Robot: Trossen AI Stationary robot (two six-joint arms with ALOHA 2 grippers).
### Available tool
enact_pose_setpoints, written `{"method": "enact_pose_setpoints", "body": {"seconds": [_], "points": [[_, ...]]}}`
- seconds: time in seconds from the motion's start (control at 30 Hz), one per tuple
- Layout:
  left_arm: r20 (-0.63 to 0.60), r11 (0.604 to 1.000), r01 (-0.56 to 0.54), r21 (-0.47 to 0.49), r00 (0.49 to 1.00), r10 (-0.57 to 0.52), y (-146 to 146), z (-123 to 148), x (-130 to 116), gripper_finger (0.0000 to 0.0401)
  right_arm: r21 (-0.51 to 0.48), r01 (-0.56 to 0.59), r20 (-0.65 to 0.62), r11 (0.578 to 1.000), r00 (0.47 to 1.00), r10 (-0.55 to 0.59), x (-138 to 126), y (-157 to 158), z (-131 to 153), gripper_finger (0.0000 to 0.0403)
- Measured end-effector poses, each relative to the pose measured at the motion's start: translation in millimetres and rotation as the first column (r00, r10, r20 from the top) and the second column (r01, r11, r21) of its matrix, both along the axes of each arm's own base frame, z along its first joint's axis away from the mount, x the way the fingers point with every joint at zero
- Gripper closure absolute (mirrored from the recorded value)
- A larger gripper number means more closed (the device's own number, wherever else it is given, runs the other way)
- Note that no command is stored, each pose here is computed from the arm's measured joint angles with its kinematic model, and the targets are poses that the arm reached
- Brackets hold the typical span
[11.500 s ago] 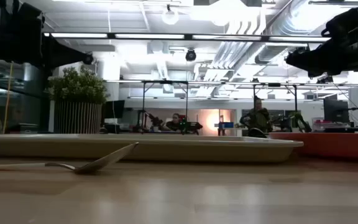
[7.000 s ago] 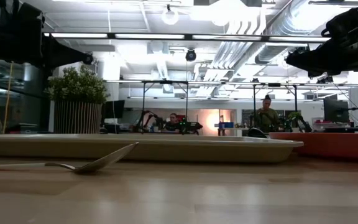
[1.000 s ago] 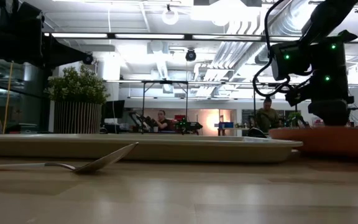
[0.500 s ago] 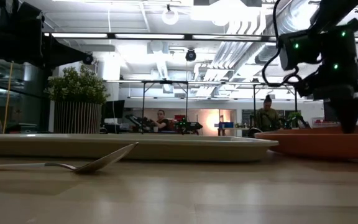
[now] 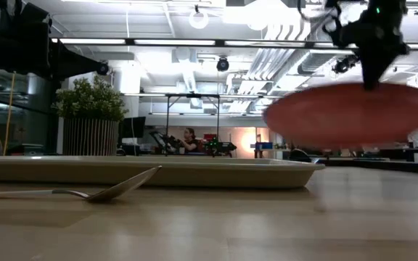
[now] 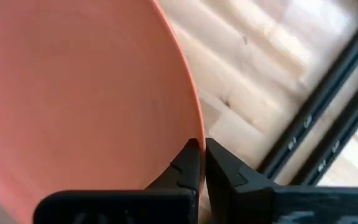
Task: Pick and place plate/cup/fork/spoon on tray
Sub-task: Put the orange plate on the gray tray
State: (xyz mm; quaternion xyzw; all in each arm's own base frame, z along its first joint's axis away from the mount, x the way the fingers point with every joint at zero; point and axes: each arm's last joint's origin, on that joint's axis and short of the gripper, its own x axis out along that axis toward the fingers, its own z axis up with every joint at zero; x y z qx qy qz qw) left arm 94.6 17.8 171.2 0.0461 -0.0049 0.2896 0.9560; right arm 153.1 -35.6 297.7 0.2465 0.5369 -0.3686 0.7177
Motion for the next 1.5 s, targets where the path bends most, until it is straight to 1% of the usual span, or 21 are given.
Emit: {"method": "enact_pose_setpoints", "body": {"seconds": [0.1,0.2,0.3,0.43,0.6,0.83,0.93,1.0,1.13,1.23,1.5], "points": [[0.0,1.0,0.0,0.0,1.0,0.0,0.0,0.0,0.0,0.0398,-0.018,-0.035,0.056,0.999,0.998,0.036,3.4,4.2,14.0,0.0403],[0.0,1.0,0.0,0.0,1.0,0.0,0.0,0.0,0.0,0.0398,-0.04,-0.081,0.128,0.996,0.988,0.085,10.6,7.6,19.3,0.0403],[0.0,1.0,0.0,0.0,1.0,0.0,0.0,0.0,0.0,0.0398,-0.059,-0.119,0.196,0.991,0.972,0.129,21.2,10.0,19.1,0.0403],[0.0,1.0,0.0,0.0,1.0,0.0,0.0,0.0,0.0,0.0398,-0.09,-0.16,0.264,0.983,0.948,0.179,40.5,10.7,10.7,0.0403],[0.0,1.0,0.0,0.0,1.0,0.0,0.0,0.0,0.0,0.0398,-0.124,-0.214,0.34,0.969,0.908,0.244,74.6,5.8,-9.5,0.0403],[0.001,1.0,0.0,-0.001,1.0,0.0,0.0,0.0,0.0,0.0398,-0.179,-0.246,0.433,0.953,0.85,0.3,135.6,-9.2,-43.9,0.0403],[0.001,1.0,0.0,0.0,1.0,0.0,0.0,0.0,0.0,0.0398,-0.171,-0.256,0.465,0.952,0.831,0.307,157.4,-19.0,-63.6,0.0403],[0.001,1.0,0.0,-0.001,1.0,0.0,0.0,0.0,0.0,0.0398,-0.153,-0.26,0.474,0.953,0.827,0.301,168.6,-25.5,-78.2,0.0403],[0.001,1.0,0.0,-0.001,1.0,0.0,0.0,0.1,0.0,0.0398,-0.106,-0.244,0.476,0.964,0.838,0.265,181.2,-36.7,-102.9,0.0403],[0.001,1.0,0.0,0.0,1.0,0.0,0.0,0.0,0.0,0.0398,-0.089,-0.226,0.473,0.97,0.847,0.241,186.1,-41.9,-115.1,0.0403],[0.002,1.0,0.0,-0.002,1.0,0.0,0.0,0.0,0.0,0.0398,-0.066,-0.189,0.496,0.98,0.846,0.197,194.6,-46.8,-130.4,0.0403]]}}
